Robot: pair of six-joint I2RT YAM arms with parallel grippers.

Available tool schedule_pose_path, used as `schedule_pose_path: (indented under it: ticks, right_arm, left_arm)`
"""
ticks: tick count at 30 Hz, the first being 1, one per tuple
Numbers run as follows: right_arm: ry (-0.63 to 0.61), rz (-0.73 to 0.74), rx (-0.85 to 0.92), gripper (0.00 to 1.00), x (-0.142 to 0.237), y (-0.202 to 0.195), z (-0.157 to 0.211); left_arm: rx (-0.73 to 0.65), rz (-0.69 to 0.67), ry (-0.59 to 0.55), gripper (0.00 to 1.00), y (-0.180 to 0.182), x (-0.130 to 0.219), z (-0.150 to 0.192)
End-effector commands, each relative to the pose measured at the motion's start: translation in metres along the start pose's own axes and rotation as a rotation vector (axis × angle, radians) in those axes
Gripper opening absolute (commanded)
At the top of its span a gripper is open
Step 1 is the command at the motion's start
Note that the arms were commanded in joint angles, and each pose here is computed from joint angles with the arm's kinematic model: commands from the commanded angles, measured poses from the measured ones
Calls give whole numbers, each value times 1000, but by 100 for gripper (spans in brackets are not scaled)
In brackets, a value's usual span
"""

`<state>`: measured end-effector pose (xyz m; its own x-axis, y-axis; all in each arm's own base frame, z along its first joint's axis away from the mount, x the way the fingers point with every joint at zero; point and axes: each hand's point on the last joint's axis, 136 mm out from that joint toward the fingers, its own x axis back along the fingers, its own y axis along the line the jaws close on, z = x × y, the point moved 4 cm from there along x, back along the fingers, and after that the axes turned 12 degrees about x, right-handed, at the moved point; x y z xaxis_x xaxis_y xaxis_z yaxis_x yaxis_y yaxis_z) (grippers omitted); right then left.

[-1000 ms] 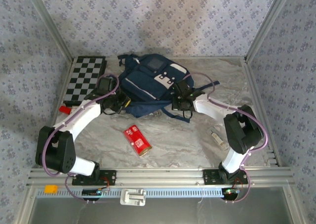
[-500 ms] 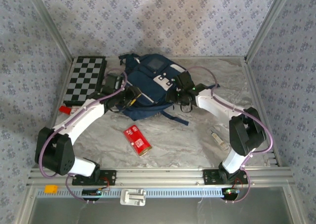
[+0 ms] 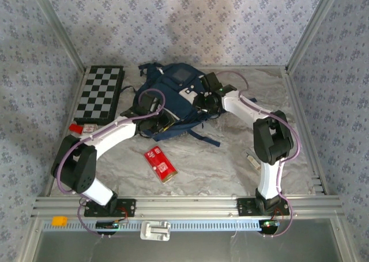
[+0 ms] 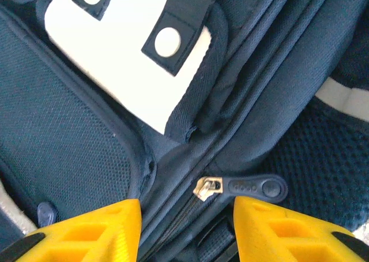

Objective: Pack the student bag

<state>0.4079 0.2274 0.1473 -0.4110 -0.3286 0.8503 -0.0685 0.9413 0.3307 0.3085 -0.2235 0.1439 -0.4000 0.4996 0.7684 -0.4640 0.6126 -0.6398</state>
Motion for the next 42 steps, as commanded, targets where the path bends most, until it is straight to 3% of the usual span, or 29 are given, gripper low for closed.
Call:
schedule_pose_path:
  ticks: [1, 15, 22, 30, 42]
  right_arm:
    - [-5, 15, -53, 46, 2, -6, -12]
    - [42, 65, -126, 45, -47, -15, -31]
    - [68, 93, -138, 29, -64, -26, -33]
    - [-44, 26, -154, 0, -45, -21, -51]
    - [-150, -151, -180, 0, 10, -4, -66]
  left_arm:
    - [-8, -23, -3, 28, 13, -3, 5]
    - [-38, -95, 16, 27, 33, -13, 13]
    - [-33, -148, -1, 27, 54, -13, 15]
    - [-27, -165, 9, 27, 59, -22, 16]
    - [-61, -152, -40, 24, 38, -44, -4]
